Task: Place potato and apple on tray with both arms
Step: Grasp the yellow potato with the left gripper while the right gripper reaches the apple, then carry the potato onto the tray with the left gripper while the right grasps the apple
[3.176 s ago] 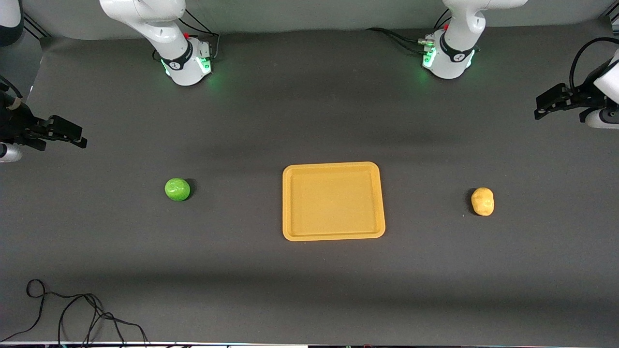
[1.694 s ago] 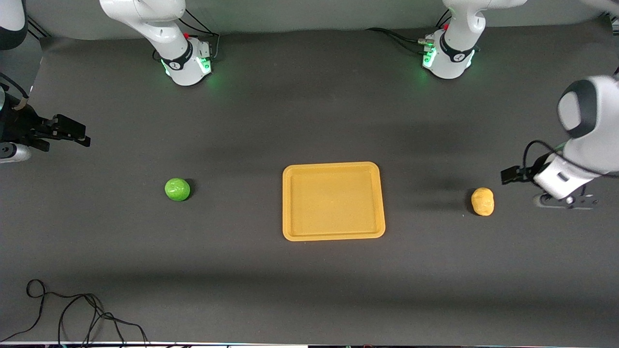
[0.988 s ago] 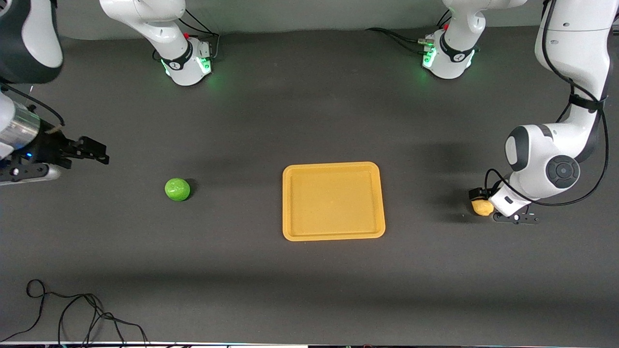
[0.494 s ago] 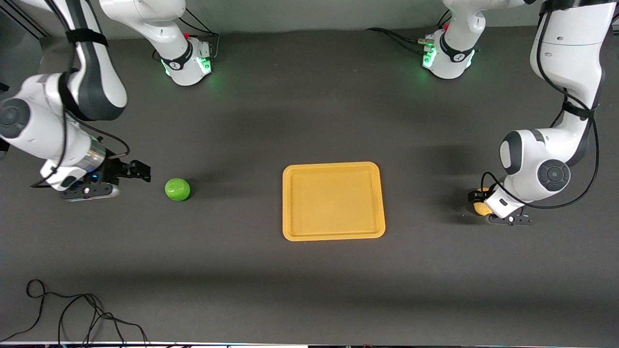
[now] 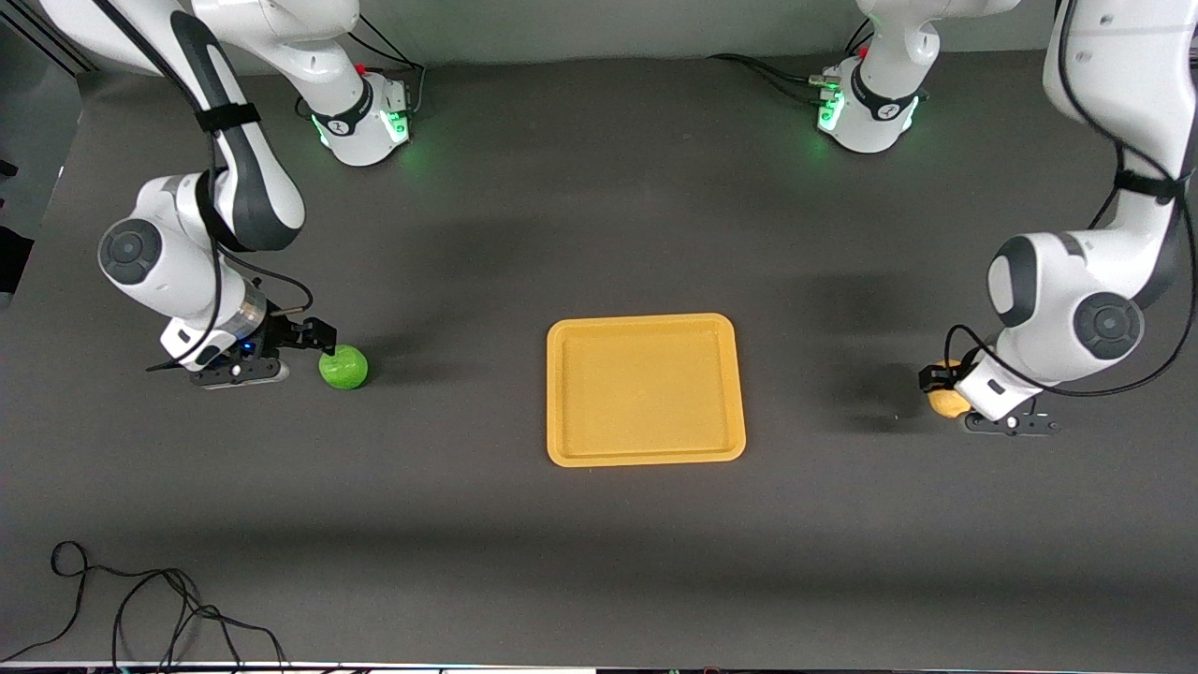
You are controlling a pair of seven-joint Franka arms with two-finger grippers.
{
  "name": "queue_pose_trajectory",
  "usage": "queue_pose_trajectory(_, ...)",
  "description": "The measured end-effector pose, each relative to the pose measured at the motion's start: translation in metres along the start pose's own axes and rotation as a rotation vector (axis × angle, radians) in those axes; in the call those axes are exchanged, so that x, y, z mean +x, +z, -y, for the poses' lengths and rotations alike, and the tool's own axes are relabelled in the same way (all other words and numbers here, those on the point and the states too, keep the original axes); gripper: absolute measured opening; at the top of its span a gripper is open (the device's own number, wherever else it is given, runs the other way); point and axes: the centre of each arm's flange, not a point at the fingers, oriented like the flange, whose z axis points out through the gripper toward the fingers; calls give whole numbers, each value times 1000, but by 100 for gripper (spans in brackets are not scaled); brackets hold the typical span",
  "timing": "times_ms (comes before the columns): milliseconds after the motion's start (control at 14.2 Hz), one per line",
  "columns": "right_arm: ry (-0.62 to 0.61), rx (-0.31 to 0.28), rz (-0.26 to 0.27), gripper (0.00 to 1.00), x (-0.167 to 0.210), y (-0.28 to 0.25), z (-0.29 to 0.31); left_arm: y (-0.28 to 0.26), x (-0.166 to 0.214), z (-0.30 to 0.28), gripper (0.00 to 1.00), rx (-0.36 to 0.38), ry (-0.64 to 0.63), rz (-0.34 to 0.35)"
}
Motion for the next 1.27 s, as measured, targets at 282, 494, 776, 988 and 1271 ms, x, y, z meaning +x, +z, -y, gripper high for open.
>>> queue_pose_trajectory(282, 29, 1, 14, 100, -1, 38, -2, -91, -23, -102, 67, -14, -91, 15)
queue_pose_trajectory(494, 58, 2, 23, 100, -4, 63, -1, -97, -43, -190, 67, -25, -135, 14)
queue_pose_trajectory(776, 58, 3, 33, 100, -7, 95, -1, -54, -57, -277, 67, -57, -185, 6)
queue_pose_trajectory(988, 58, 3, 42, 100, -9, 106, -1, -4, -64, -331, 67, -76, -228, -30)
queue_pose_trajectory(1271, 59, 3, 37, 91, -8, 109, -1, 39, -53, -365, 67, -43, -260, -107)
